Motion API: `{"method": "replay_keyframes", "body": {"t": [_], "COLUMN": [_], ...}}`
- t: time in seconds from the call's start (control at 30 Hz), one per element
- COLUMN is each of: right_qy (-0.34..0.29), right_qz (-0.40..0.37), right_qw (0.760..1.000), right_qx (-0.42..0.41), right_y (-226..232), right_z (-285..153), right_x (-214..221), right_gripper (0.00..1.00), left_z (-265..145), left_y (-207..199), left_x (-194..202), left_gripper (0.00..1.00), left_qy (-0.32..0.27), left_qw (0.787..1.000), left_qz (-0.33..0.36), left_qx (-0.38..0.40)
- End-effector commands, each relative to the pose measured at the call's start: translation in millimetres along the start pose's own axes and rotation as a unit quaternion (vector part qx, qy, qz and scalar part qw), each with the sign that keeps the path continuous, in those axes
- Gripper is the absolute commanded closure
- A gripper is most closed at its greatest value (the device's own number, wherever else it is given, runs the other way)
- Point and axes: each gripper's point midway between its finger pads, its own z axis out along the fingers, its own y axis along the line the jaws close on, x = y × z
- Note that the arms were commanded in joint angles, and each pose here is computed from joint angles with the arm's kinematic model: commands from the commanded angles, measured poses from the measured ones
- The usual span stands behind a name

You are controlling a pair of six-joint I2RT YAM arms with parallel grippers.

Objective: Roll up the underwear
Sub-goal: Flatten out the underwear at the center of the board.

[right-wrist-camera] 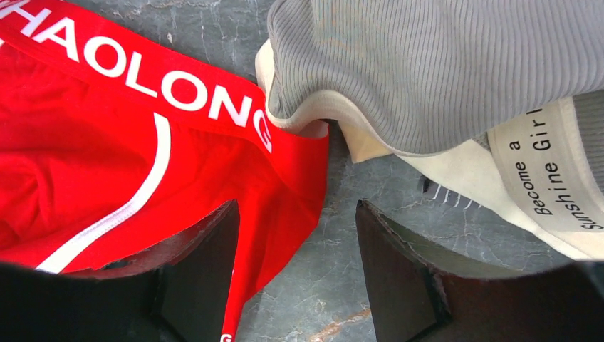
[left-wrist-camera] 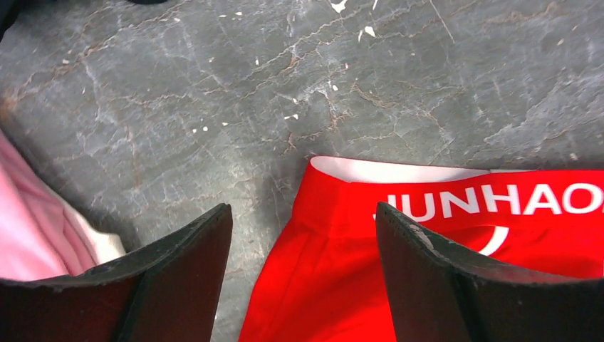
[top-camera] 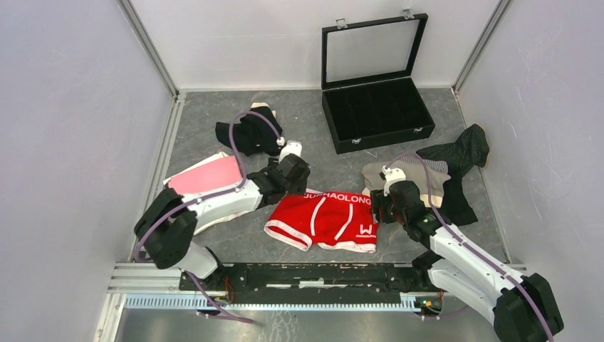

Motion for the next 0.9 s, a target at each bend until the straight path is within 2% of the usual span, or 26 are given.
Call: {"method": "replay_keyframes", "body": {"t": [0.0, 0.13, 0.33, 0.47, 0.87], "right_qy": [-0.011, -0.006, -0.003, -0.001, 0.005], "right_qz": [0.007, 0.004, 0.004, 0.003, 0.001], "right_qw": [1.0, 1.0, 1.0, 1.0, 1.0], "right_qx": [-0.013, -0.014, -0.021, -0.023, -0.024], "right_y": [5, 5, 7, 8, 8], "right_z": [1, 2, 4, 5, 7], "right_x": [-4, 1, 4, 5, 7], "right_gripper": [0.32, 0.32, 0.32, 0.32, 0.33], "left_z": [11, 21, 30, 32, 37], "left_y": [-14, -23, -24, -14, -23], "left_x": [-23, -15, -1, 6, 26], "left_gripper": [0.2, 0.23, 0.34, 0.35, 0.45], "left_qy": [-0.015, 0.006, 0.045, 0.057, 0.086], "left_qw": [0.997, 0.994, 0.99, 0.989, 0.983], "left_qz": [0.07, 0.101, 0.129, 0.136, 0.159], "left_qx": [0.017, 0.03, 0.026, -0.002, 0.0]}}
